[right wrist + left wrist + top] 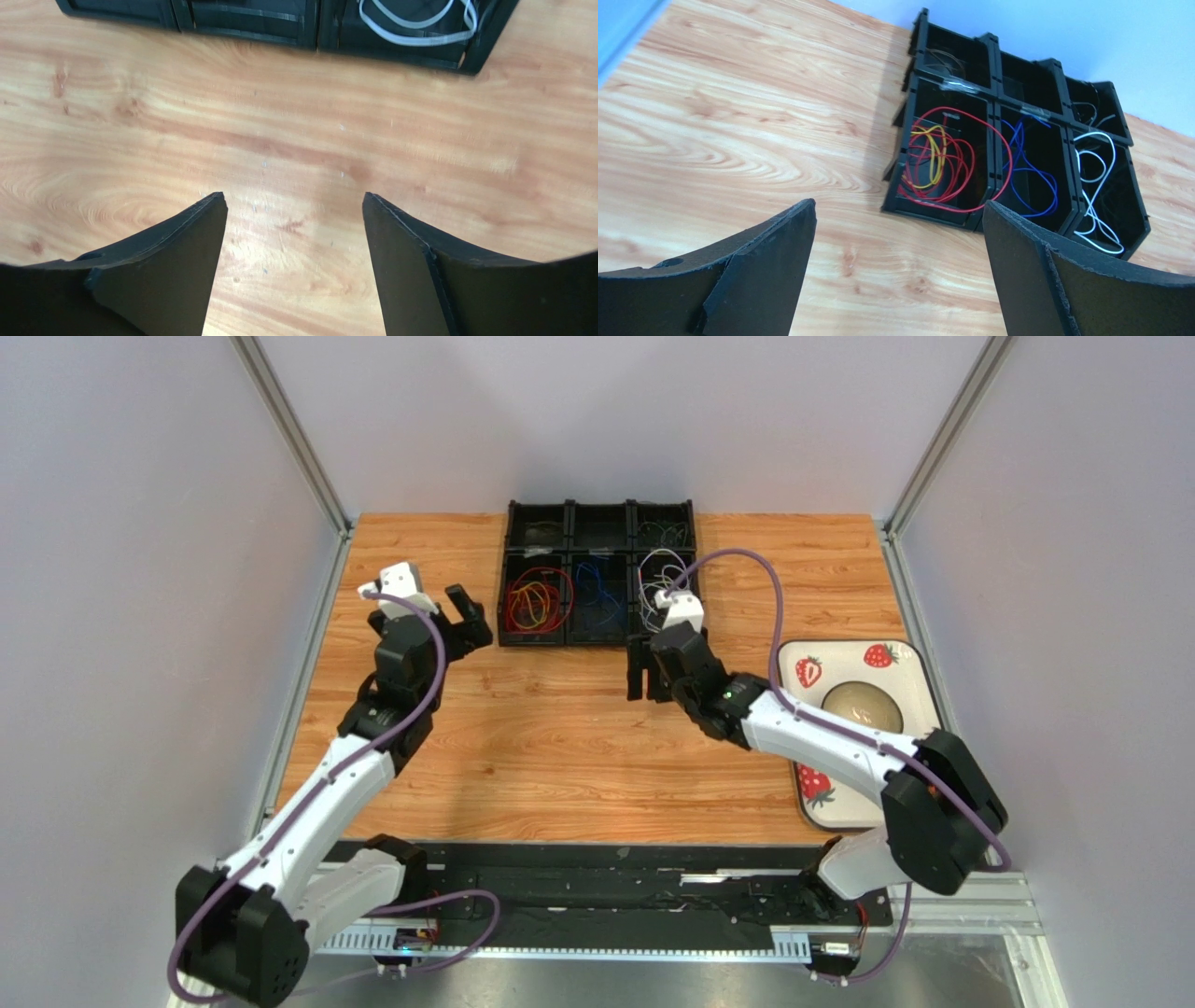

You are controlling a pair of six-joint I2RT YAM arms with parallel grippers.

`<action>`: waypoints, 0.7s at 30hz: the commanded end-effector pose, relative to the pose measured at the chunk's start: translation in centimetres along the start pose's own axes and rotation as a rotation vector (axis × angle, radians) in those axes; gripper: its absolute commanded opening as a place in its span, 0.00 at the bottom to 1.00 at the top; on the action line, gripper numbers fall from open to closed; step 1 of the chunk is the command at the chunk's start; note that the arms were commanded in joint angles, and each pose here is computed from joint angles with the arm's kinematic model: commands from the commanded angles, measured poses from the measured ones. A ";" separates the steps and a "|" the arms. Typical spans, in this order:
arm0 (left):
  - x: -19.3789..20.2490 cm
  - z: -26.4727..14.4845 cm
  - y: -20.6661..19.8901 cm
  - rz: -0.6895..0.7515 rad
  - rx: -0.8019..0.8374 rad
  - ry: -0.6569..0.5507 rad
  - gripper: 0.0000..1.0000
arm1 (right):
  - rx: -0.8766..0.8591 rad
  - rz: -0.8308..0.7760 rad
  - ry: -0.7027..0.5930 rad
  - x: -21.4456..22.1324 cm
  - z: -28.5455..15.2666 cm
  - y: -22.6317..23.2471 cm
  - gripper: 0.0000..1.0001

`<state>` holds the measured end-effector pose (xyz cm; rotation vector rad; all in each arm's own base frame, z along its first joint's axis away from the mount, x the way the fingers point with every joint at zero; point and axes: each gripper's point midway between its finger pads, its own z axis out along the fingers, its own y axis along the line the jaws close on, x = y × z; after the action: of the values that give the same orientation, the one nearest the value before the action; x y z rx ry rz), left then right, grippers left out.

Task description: Untangle the cables

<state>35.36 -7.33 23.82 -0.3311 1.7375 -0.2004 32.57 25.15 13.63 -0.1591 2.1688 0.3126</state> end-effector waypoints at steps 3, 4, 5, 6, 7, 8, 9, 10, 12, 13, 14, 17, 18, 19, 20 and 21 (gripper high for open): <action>3.4 -3.5 5.3 0.039 -0.185 0.099 0.39 | -0.030 0.150 -0.157 -1.3 -1.0 0.1 0.77; 3.4 -4.1 6.2 0.032 -0.216 0.083 0.39 | -0.026 0.144 -0.141 -0.8 -1.1 0.0 0.77; 3.8 -4.5 6.8 0.043 -0.239 0.093 0.51 | -0.019 0.144 -0.127 0.1 -1.0 -0.3 0.76; 3.9 -4.8 7.3 0.052 -0.258 0.094 0.59 | -0.023 0.155 -0.126 0.4 -1.0 -0.3 0.76; 3.9 -5.3 8.1 0.063 -0.288 0.091 0.64 | -0.030 0.159 -0.128 0.7 -1.1 -0.2 0.76; 3.8 -5.5 8.4 0.070 -0.300 0.089 0.69 | -0.031 0.158 -0.132 1.2 -1.0 -0.3 0.76; 3.8 -5.7 8.7 0.074 -0.315 0.088 0.71 | -0.038 0.156 -0.147 2.1 -0.9 -0.5 0.76; 3.8 -5.9 9.2 0.085 -0.334 0.083 0.75 | -0.047 0.158 -0.166 2.3 -1.2 -0.5 0.76; 3.8 -6.0 9.3 0.104 -0.329 0.083 0.83 | -0.064 0.158 -0.201 3.4 -1.3 -1.0 0.76; 3.9 -6.1 9.5 0.126 -0.331 0.085 0.83 | -0.076 0.166 -0.222 3.3 -1.4 -1.1 0.76; 3.9 -6.1 10.0 0.134 -0.357 0.077 0.83 | -0.081 0.159 -0.241 3.4 -1.5 -1.3 0.76; 3.5 -5.8 11.2 0.213 -0.424 0.053 0.82 | -0.070 0.191 -0.296 4.1 -1.6 -2.4 0.76; 3.4 -5.7 11.5 0.282 -0.426 0.057 0.84 | -0.083 0.184 -0.301 4.0 -1.7 -2.2 0.76; 3.3 -5.1 11.6 0.304 -0.429 0.031 0.85 | -0.110 0.173 -0.290 4.1 -1.7 -1.6 0.76; 3.4 -4.7 11.5 0.347 -0.414 0.029 0.85 | -0.111 0.166 -0.278 4.3 -1.5 -1.5 0.76; 3.5 -4.4 11.4 0.419 -0.391 0.034 0.85 | -0.102 0.156 -0.260 4.7 -1.3 -1.6 0.76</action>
<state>28.23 1.07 17.53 -0.4233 1.8660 0.2783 27.26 21.42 5.92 -0.0501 2.0734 0.4035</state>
